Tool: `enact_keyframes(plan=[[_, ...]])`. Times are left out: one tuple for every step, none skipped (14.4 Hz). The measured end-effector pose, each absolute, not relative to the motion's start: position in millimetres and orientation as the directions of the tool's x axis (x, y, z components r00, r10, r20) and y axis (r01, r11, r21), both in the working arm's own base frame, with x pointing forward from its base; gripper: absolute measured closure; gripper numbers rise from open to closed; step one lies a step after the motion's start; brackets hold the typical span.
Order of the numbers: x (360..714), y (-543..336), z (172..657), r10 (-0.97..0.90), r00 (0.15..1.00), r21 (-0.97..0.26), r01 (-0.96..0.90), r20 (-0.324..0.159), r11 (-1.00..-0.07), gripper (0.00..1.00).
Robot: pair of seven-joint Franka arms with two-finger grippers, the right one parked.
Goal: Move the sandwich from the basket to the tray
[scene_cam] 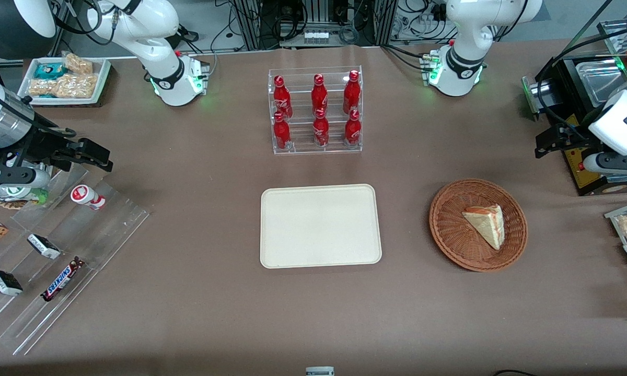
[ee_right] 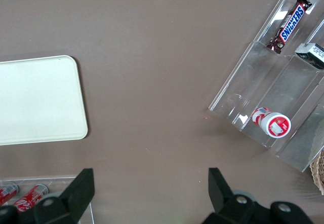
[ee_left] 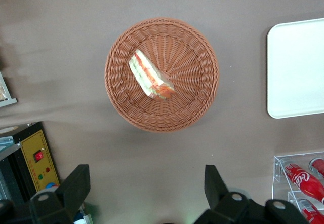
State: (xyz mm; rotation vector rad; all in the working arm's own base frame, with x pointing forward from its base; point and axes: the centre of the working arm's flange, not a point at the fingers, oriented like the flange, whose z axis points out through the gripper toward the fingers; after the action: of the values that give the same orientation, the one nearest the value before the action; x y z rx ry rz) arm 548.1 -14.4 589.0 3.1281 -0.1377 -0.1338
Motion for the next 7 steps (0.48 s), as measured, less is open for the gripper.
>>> enact_keyframes(plan=[[548.1,-14.1,582.8,-0.086,0.991,0.012,-0.085,-0.1,-0.996,0.0],[548.6,-13.3,573.1,-0.083,0.989,0.013,-0.082,-0.119,-0.997,0.0],[550.3,-12.3,560.1,-0.077,0.986,0.013,-0.076,-0.145,-0.997,0.0],[553.6,-11.5,543.9,-0.072,0.983,0.014,-0.07,-0.172,-0.997,0.0],[558.8,-10.9,525.5,-0.068,0.98,0.014,-0.066,-0.19,-0.998,0.0],[564.6,-10.6,506.3,-0.065,0.978,0.013,-0.064,-0.197,-0.998,0.0],[569.6,-10.3,487.5,-0.063,0.979,0.012,-0.062,-0.193,-0.998,0.0]])
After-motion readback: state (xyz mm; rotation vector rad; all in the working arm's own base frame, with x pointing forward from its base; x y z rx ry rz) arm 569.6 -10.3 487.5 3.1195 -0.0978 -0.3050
